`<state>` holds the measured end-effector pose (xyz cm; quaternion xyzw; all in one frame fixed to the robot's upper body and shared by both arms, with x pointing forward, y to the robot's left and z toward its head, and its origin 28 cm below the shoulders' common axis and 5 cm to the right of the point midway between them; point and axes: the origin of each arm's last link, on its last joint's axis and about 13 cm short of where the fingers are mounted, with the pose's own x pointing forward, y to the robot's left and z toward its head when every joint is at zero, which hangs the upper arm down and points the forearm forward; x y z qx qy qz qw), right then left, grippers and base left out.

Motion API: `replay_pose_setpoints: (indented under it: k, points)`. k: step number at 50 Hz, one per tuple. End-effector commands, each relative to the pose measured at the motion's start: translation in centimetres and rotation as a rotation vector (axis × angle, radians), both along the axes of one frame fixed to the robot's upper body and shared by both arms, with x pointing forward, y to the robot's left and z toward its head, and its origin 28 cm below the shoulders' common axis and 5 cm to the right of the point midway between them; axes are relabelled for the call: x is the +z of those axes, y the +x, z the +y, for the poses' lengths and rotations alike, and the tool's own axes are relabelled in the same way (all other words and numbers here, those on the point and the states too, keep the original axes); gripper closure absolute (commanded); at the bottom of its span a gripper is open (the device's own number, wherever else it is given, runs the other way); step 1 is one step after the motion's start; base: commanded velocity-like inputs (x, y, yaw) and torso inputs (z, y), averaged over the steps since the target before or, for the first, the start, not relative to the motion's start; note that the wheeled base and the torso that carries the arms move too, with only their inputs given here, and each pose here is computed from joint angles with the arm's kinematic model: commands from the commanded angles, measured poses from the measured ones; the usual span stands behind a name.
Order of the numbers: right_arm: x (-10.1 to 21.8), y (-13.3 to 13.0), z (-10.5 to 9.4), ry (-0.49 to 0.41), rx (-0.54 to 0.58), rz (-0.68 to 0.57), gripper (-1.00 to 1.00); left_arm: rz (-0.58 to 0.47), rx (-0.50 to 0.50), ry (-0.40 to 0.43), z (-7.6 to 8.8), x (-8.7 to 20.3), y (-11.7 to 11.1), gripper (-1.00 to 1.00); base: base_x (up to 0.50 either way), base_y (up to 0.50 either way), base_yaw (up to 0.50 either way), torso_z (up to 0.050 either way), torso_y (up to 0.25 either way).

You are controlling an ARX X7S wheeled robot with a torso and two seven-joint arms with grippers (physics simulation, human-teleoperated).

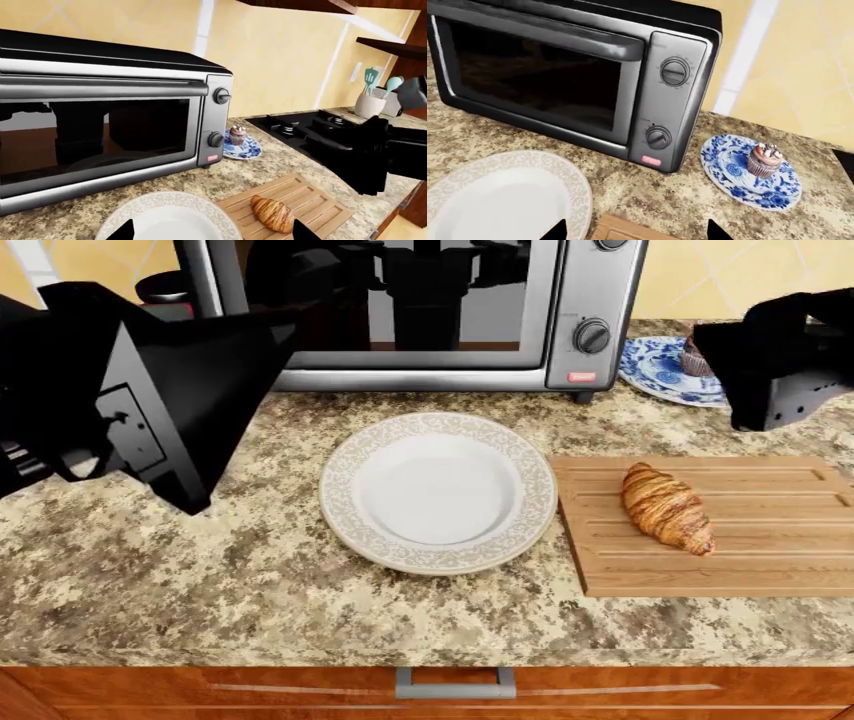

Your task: From the different types of pastries on the counter, select a croissant and place it on the cutting board. Then retrieve a jar of jam from the cabinet and place it alongside the croissant on the cutting board.

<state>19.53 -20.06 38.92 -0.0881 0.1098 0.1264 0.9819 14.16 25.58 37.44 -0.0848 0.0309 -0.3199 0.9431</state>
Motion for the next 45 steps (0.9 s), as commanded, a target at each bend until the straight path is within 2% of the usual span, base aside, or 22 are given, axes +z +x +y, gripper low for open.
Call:
replay_pose_setpoints:
  k: [1,11,20,30,31,33,35,36,37,38,39,40,45]
  points:
    - [4.3,-2.5,1.4,0.075,-0.002,-0.173,-1.00,-0.011,-0.013,-0.029,0.1,-0.4,0.5,-1.00,0.00,0.00,0.00,0.000,0.000]
    - [10.8,-3.6,2.9,0.169,-0.042,-0.321,-1.00,-0.028,-0.038,-0.046,0.0,-0.8,1.4,-1.00,0.00,0.00,0.00,0.000,0.000]
    - [15.7,-4.4,4.0,0.200,-0.002,-0.379,-1.00,-0.071,-0.066,-0.074,-0.3,-0.1,0.9,-1.00,0.00,0.00,0.00,0.000,0.000]
    - [17.6,-0.5,5.3,0.189,-0.030,-0.419,-1.00,-0.092,-0.091,-0.083,-0.5,0.5,0.7,-1.00,0.00,0.00,0.00,0.000,0.000]
    - [17.9,0.0,5.4,0.189,-0.018,-0.423,-1.00,-0.094,-0.092,-0.082,-0.5,0.5,0.7,-1.00,0.00,0.00,0.00,0.000,0.000]
    - [18.5,0.9,6.3,0.188,0.086,-0.420,-1.00,-0.097,-0.095,-0.080,-0.5,0.7,0.7,-1.00,0.00,0.00,0.00,0.000,0.000]
    - [19.0,1.5,9.0,0.186,0.257,-0.406,-1.00,-0.100,-0.097,-0.079,-0.6,0.8,0.5,-1.00,0.00,0.00,0.00,0.000,0.000]
    - [19.1,1.7,9.0,0.187,0.294,-0.402,-1.00,-0.100,-0.097,-0.079,-0.6,0.9,0.4,-1.00,0.00,0.00,0.00,0.000,0.000]
    - [19.1,1.7,8.2,0.193,0.305,-0.402,-1.00,-0.102,-0.099,-0.079,-0.7,1.0,0.3,-1.00,0.00,0.00,0.00,0.000,0.000]
    - [19.1,1.6,7.0,0.205,0.217,-0.415,-1.00,-0.103,-0.100,-0.080,-0.7,1.1,0.1,-1.00,0.00,0.00,0.00,0.000,0.000]
    - [19.0,1.5,5.7,0.216,0.007,-0.438,-1.00,-0.105,-0.100,-0.080,-0.7,1.2,0.0,-1.00,0.00,0.00,0.00,0.000,0.000]
    - [19.0,1.6,5.3,0.218,-0.071,-0.444,-1.00,-0.106,-0.101,-0.081,-0.8,1.3,-0.1,-1.00,0.00,0.00,0.00,0.000,0.000]
    - [19.1,2.5,5.8,0.206,-0.104,-0.448,-1.00,-0.111,-0.109,-0.088,-0.9,1.9,-0.4,-1.00,0.00,0.00,0.00,0.000,0.000]
